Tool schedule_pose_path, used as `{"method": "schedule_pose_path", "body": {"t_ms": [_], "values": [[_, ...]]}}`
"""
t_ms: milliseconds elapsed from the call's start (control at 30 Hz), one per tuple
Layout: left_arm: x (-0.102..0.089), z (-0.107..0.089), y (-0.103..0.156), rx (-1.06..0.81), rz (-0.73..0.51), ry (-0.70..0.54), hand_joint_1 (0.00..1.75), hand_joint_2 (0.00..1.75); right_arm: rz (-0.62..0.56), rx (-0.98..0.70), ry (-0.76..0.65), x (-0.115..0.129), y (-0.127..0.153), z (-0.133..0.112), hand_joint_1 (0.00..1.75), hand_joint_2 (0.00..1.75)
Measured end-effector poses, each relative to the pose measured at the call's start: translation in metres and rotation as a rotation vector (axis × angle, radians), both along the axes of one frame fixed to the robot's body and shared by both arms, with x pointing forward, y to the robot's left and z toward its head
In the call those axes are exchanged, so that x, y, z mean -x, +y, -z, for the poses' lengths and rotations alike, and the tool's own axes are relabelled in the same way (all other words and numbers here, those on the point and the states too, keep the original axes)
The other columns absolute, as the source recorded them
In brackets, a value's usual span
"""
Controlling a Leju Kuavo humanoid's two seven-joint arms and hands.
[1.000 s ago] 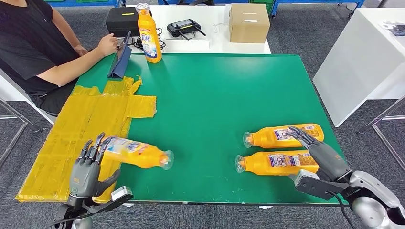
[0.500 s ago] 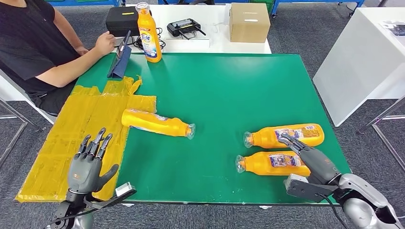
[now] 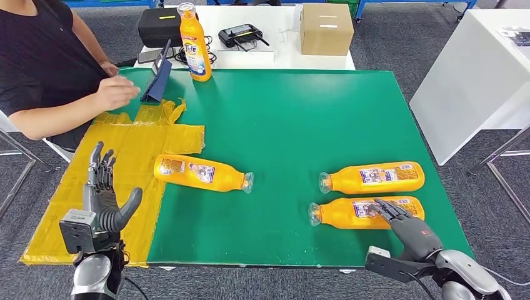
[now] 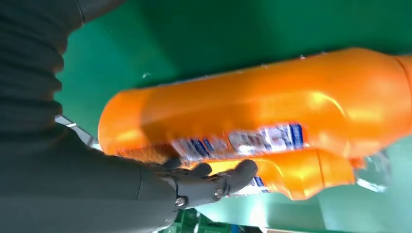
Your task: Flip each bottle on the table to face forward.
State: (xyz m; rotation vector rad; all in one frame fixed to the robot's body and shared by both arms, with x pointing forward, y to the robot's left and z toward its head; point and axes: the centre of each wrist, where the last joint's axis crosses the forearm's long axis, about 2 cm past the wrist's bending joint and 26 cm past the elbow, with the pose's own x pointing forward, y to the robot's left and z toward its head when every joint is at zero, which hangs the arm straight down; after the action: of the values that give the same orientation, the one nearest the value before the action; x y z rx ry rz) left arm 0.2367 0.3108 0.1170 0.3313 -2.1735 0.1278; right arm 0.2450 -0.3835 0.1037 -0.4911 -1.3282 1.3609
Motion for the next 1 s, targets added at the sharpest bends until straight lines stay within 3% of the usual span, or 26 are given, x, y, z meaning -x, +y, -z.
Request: {"method": "schedule_pose_path", "body": {"t_ms": [367, 533, 700, 1000], "values": [[0.004, -0.004, -0.001, 0.027, 0.014, -0.028, 0.0, 0.0, 0.025, 0.054, 0.014, -0.001, -0.006, 0.001, 0.0, 1.75], [0.005, -0.004, -0.002, 0.031, 0.021, -0.018, 0.0, 0.0, 0.036, 0.099, -0.077, -0.004, 0.001, 0.003, 0.0, 1.75], [0.006, -0.004, -0.001, 0.039, 0.011, -0.016, 0.0, 0.0, 0.045, 0.067, -0.122, -0.004, 0.012, 0.001, 0.0, 1.75], [0.011, 0.0, 0.004, 0.057, 0.012, -0.005, 0.0, 0.0, 0.071, 0.035, -0.13, -0.007, 0.005, -0.009, 0.0, 1.75]]}}
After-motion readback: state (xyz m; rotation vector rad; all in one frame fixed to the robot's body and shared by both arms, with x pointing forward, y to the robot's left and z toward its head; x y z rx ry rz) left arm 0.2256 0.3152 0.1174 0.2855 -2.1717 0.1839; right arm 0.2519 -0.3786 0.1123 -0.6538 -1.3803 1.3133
